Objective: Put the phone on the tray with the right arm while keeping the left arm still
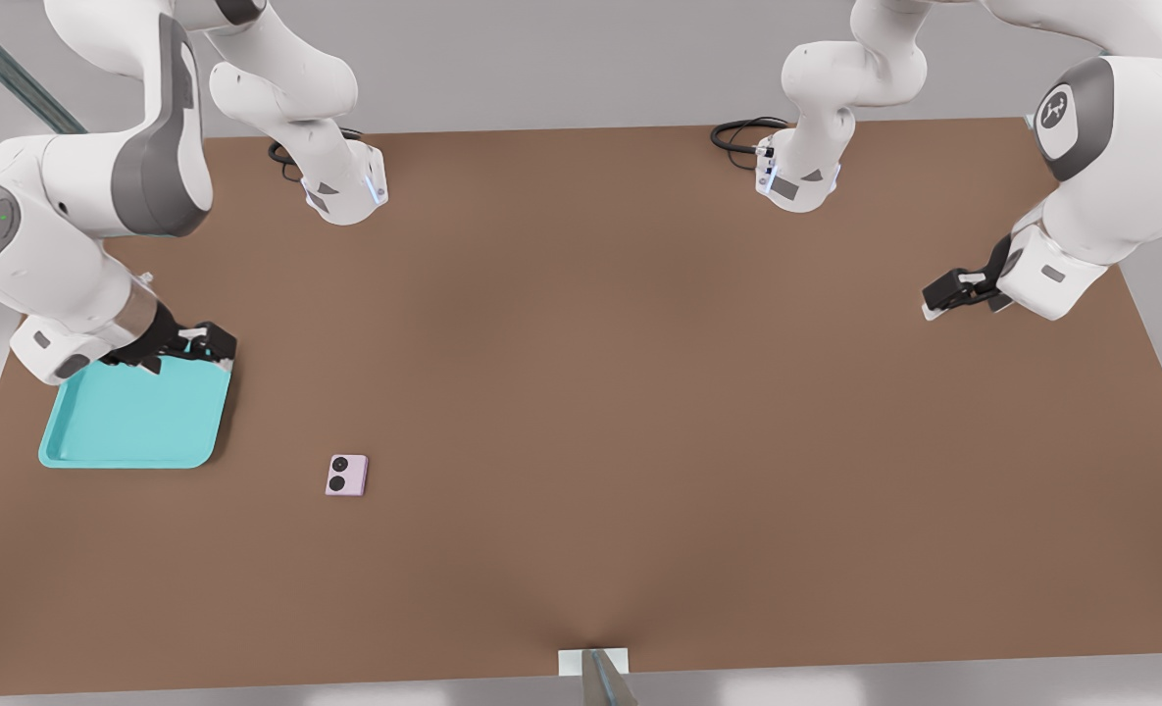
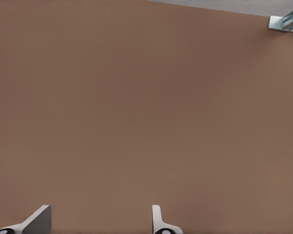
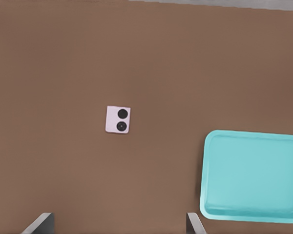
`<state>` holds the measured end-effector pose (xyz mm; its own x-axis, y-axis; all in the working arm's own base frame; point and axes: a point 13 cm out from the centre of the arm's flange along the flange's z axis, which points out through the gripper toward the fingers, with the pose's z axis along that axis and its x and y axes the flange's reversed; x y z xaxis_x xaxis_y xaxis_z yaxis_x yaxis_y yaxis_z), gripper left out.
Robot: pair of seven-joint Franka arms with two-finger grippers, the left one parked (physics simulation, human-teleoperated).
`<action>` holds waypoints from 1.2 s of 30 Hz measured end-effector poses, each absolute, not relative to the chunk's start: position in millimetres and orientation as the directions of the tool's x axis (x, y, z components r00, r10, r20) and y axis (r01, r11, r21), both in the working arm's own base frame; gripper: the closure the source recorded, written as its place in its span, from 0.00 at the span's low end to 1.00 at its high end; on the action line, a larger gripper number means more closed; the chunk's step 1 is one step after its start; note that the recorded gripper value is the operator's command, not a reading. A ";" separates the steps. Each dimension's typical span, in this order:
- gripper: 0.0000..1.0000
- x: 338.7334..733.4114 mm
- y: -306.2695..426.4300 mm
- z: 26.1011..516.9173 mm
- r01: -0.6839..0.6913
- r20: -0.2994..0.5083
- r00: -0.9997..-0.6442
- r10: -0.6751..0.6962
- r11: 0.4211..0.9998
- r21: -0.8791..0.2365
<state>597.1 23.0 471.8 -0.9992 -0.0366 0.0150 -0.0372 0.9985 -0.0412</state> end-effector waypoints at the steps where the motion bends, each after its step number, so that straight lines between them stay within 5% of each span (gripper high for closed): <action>1: 0.00 597.9 22.6 471.8 -0.036 0.012 -0.999 -0.036 0.999 -0.041; 6: 0.00 615.9 37.3 443.5 -0.056 0.038 -0.998 -0.055 0.998 -0.038; 20: 0.00 678.3 120.0 195.1 -0.117 0.109 -0.987 -0.115 0.993 -0.014; 30: 0.00 692.1 110.6 132.2 0.001 0.092 -0.996 -0.001 1.000 0.019; 36: 0.00 653.5 86.1 99.9 0.079 0.148 -0.986 0.074 0.996 0.028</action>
